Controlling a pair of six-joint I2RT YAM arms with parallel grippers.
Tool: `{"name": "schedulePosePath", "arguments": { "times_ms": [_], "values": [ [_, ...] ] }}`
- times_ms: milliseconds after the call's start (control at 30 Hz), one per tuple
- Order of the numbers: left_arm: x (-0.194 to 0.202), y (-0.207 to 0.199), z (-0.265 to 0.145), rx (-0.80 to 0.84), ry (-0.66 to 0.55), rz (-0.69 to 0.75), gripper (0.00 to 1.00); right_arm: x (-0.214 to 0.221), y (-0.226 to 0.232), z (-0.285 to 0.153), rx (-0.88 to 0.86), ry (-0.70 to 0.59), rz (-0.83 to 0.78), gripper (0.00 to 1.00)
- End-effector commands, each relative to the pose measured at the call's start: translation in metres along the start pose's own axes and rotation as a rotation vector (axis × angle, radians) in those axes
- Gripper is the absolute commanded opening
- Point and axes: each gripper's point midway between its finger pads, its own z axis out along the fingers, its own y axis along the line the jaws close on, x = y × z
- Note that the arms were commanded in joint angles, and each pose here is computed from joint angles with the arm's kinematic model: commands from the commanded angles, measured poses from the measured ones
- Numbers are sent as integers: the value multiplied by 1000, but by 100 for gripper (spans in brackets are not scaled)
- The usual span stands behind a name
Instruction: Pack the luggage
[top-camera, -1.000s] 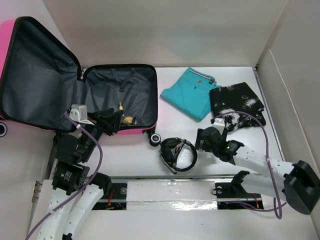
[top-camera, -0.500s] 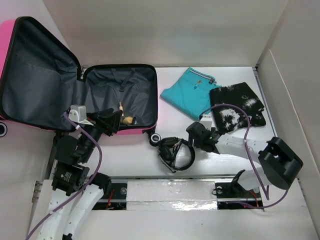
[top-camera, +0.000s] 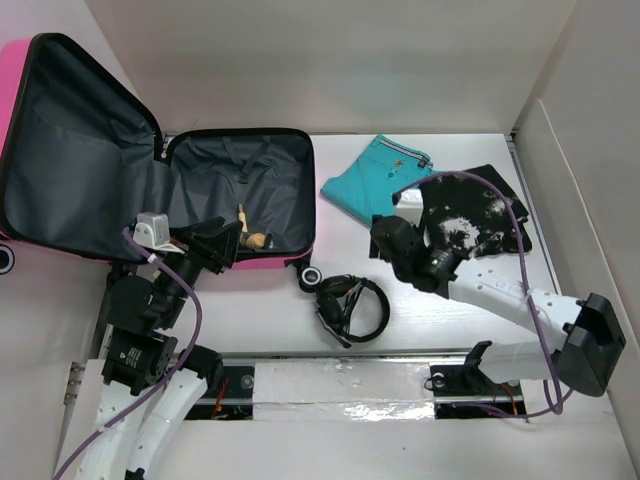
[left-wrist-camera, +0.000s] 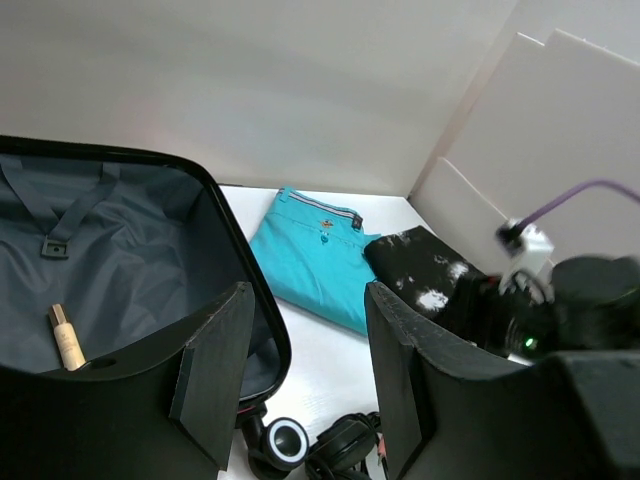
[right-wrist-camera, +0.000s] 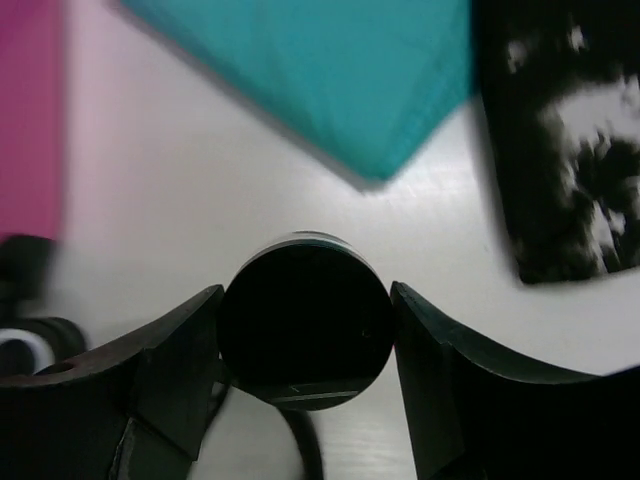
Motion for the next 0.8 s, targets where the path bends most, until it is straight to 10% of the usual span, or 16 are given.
{"name": "schedulePosePath", "arguments": {
  "times_ms": [0,400,600,767],
  "values": [
    [-14,-7,-2,26,-49,13,45,-75,50,-17,-170,-186,0,65],
    [-11,-3,0,10,-45,13,45,-119,299,40,-703,-227,-150,70],
    [-10,-2,2,3,-39,14,45,-85,352,92,-721,-132,-228,75],
    [-7,-1,4,2,-26,12,45,-86,366,85,-774,-147,-222,100]
  ]
}}
